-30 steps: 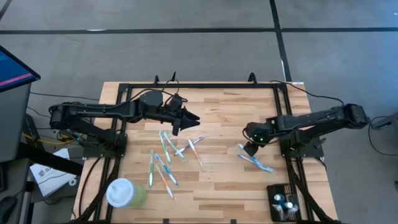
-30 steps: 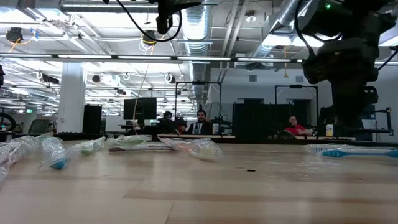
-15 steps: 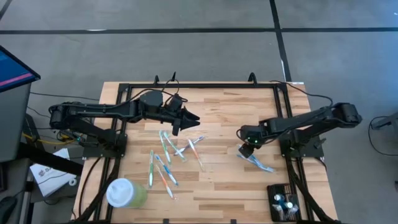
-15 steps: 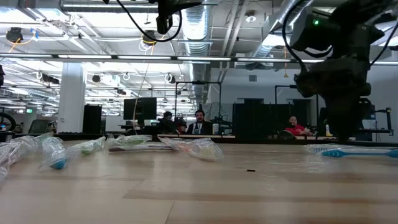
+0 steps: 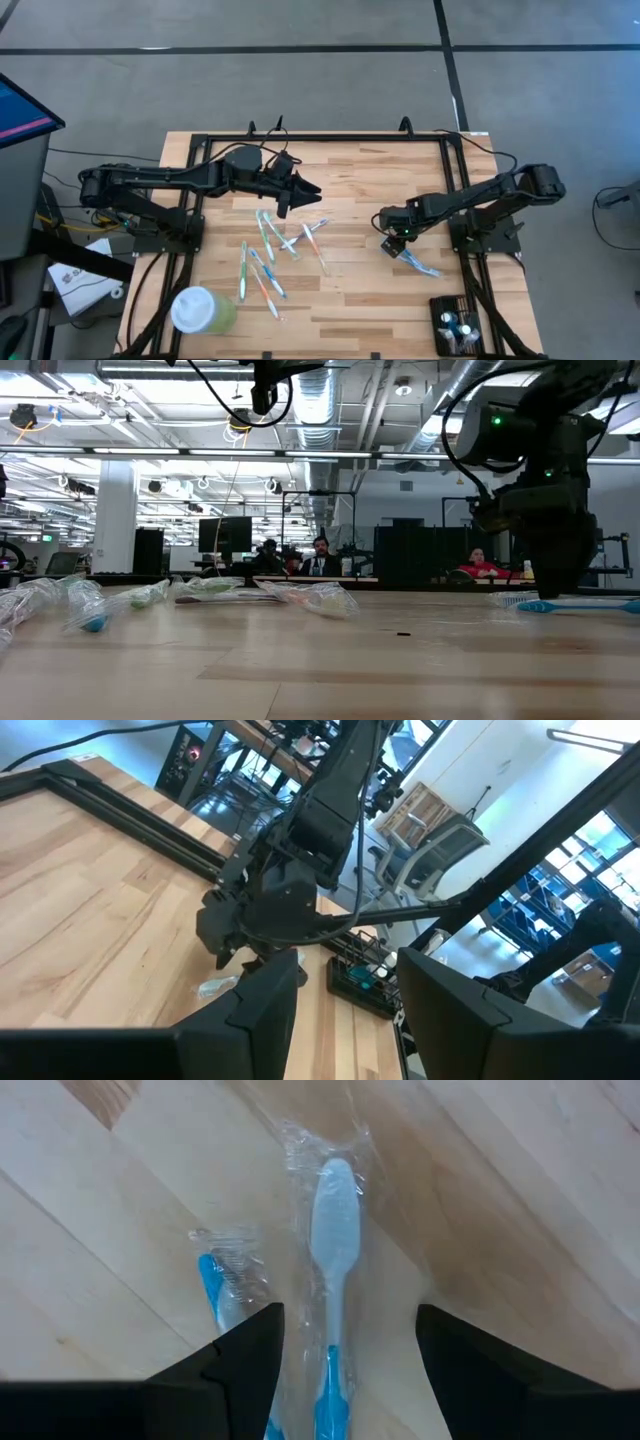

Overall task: Pick & Place toothbrushing station
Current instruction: Put the top blue toothbrush into the black organizer

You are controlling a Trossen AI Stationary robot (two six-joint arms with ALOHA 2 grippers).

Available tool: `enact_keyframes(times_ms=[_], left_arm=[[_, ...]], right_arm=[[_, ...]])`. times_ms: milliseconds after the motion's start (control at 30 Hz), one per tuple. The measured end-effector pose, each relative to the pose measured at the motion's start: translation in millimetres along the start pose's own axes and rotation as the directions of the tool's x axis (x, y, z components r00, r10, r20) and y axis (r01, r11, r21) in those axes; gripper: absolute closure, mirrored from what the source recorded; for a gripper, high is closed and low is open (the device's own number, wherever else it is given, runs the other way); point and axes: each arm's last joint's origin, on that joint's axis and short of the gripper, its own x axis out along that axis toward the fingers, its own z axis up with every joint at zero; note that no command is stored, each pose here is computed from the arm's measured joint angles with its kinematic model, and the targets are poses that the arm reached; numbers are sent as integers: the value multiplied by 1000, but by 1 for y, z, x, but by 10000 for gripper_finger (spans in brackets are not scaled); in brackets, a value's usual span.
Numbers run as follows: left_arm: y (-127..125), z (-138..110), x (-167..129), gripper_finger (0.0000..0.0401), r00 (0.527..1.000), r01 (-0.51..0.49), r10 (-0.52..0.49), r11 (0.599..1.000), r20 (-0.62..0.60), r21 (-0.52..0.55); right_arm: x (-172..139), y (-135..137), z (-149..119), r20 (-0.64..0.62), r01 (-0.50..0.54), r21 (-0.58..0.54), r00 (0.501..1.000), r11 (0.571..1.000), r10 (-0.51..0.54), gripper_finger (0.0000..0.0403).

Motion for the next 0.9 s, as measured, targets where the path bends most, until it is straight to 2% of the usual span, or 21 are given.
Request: enact_keyframes(times_ms=[167,267,667,800,900], left_arm=[[0,0,0,233,1000,0,0,1000,0,6],[0,0,0,233,1000,0,0,1000,0,6],[0,0,0,233,1000,0,0,1000,0,7],[0,0,0,233,1000,0,0,1000,0,5],[0,0,0,233,1000,0,0,1000,0,5]], right_arm=[[-4,4,3,1,-8,-53,1000,999,8,182],[-6,9,7,23,-41,-55,999,998,42,182],[-1,8,6,-20,-23,-52,1000,998,22,185],[-1,8,5,-23,-19,-52,1000,998,18,205],[-1,7,5,-30,-12,-50,999,999,11,235]])
